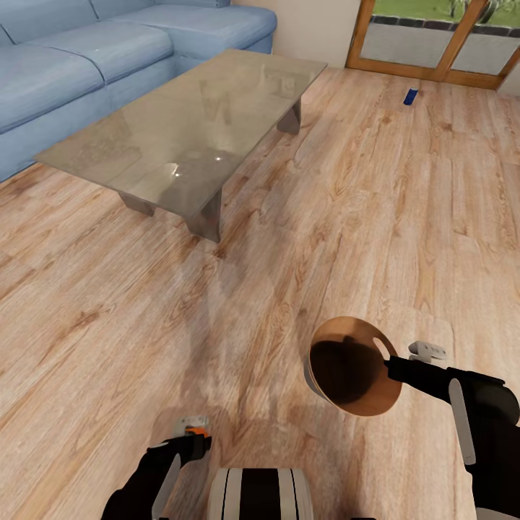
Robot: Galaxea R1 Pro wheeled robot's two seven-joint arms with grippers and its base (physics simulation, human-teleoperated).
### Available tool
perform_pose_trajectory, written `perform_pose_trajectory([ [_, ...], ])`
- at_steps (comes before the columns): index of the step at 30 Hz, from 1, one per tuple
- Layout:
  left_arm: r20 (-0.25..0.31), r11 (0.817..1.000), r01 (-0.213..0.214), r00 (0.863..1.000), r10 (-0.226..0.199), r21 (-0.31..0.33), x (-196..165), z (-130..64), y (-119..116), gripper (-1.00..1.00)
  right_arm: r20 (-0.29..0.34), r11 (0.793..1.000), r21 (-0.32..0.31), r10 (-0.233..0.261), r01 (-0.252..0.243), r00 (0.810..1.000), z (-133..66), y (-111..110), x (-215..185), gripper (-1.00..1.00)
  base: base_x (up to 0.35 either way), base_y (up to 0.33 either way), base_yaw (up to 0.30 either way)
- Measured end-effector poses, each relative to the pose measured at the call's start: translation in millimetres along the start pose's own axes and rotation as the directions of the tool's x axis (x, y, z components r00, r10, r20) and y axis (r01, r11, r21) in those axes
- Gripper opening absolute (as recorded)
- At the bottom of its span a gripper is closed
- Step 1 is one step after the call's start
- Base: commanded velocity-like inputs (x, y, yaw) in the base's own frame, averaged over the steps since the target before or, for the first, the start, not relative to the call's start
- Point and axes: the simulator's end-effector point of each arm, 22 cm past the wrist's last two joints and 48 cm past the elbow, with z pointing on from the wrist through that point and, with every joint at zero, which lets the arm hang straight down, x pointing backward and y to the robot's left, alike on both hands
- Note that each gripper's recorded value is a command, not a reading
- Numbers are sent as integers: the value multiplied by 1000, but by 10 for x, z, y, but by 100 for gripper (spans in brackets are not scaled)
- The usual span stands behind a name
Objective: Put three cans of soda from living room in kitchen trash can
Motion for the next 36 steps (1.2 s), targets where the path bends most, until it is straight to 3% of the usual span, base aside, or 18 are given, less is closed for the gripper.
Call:
perform_pose_trajectory([
  [3,0,1000,0,1000,0,0,1,4,-2,100,0,1000,1,0,0,1000,0,-1,0,-100,0,0,0],
  [4,-1,1000,0,1000,0,0,4,5,-1,-100,0,1000,0,0,0,1000,0,-1,0,-100,0,0,0],
  [10,-2,998,4,1000,-4,-62,11,3,133,-100,0,1000,0,0,0,1000,0,-1,0,-100,0,0,0],
  [18,-3,997,5,1000,-6,-73,19,2,133,-100,0,1000,0,0,0,1000,0,-1,0,-100,0,0,0],
  [20,14,997,5,1000,-4,-71,-63,-20,105,-100,0,1000,0,0,0,1000,-1,-2,-1,-100,0,0,0],
  [22,49,998,-21,999,24,-63,-254,-79,7,-100,0,1000,1,1,-1,1000,-2,-4,-1,-100,0,0,0],
  [26,58,996,-82,995,84,-36,-582,-297,-241,-100,0,1000,2,0,0,1000,-2,-9,-1,-100,0,0,0],
  [29,113,996,-88,989,90,-28,-954,-581,-307,-100,1,1000,2,0,0,1000,-2,-8,-2,-100,0,0,0],
  [30,108,996,-90,990,92,-31,-956,-734,-273,-100,0,1000,2,1,-1,1000,-2,-7,-1,-100,0,0,0],
  [36,106,996,-89,990,89,-5,-863,-1054,-286,-100,1,1000,1,1,-1,1000,-2,-5,-3,-100,0,0,0],
])
